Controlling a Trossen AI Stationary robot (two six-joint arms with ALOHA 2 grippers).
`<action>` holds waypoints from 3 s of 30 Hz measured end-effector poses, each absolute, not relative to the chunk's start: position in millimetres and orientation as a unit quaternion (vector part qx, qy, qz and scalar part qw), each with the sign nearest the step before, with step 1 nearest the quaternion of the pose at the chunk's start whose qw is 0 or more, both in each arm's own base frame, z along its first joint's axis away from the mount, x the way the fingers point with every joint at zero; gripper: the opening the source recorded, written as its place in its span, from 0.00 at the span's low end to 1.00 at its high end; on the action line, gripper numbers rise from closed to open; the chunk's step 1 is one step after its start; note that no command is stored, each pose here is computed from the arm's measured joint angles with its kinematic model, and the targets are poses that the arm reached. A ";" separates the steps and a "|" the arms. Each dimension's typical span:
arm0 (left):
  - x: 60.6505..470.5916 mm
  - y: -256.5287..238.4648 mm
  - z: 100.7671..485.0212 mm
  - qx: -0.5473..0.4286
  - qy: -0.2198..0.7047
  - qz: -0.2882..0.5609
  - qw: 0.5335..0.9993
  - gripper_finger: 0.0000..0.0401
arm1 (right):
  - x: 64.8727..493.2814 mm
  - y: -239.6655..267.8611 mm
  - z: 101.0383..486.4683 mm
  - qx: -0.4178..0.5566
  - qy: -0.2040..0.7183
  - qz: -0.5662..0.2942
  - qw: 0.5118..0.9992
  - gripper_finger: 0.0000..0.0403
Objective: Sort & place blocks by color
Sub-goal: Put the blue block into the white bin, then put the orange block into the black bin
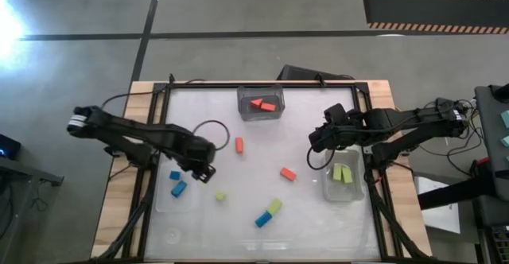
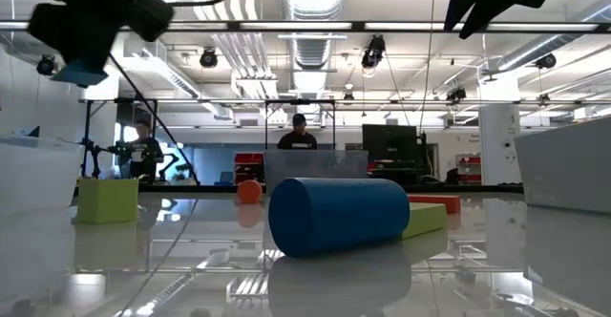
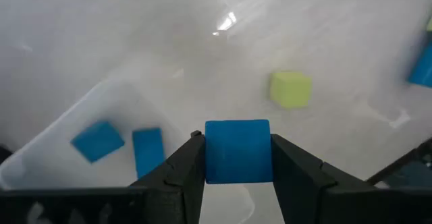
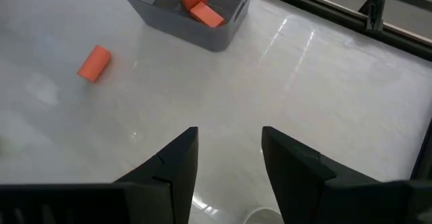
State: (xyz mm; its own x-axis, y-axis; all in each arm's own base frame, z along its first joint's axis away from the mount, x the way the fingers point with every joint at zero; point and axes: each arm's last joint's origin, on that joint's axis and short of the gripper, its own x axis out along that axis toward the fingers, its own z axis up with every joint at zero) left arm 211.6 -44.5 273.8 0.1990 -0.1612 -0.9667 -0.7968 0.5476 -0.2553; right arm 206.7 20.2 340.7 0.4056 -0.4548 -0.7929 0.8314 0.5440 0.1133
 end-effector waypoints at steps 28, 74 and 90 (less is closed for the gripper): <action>153.7 -33.4 183.5 -0.510 0.548 0.389 0.537 0.31 | 207.0 20.3 340.8 0.261 0.364 -0.404 0.797 0.39; 187.3 -37.9 268.3 -0.535 0.463 0.279 0.650 0.43 | 248.1 34.3 338.0 0.361 0.356 -0.267 0.820 0.33; 213.9 -29.7 338.7 -0.397 0.222 0.249 0.855 0.43 | 295.7 40.0 279.1 0.384 0.503 -0.224 0.741 0.43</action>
State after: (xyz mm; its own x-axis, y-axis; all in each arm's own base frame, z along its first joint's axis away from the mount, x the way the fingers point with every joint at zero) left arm 213.9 -29.7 338.7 0.7771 0.2502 -0.5775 -0.6027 0.5601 -0.5683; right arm 295.7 40.0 279.1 0.3931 0.0547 -0.9179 0.7186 0.6045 0.3438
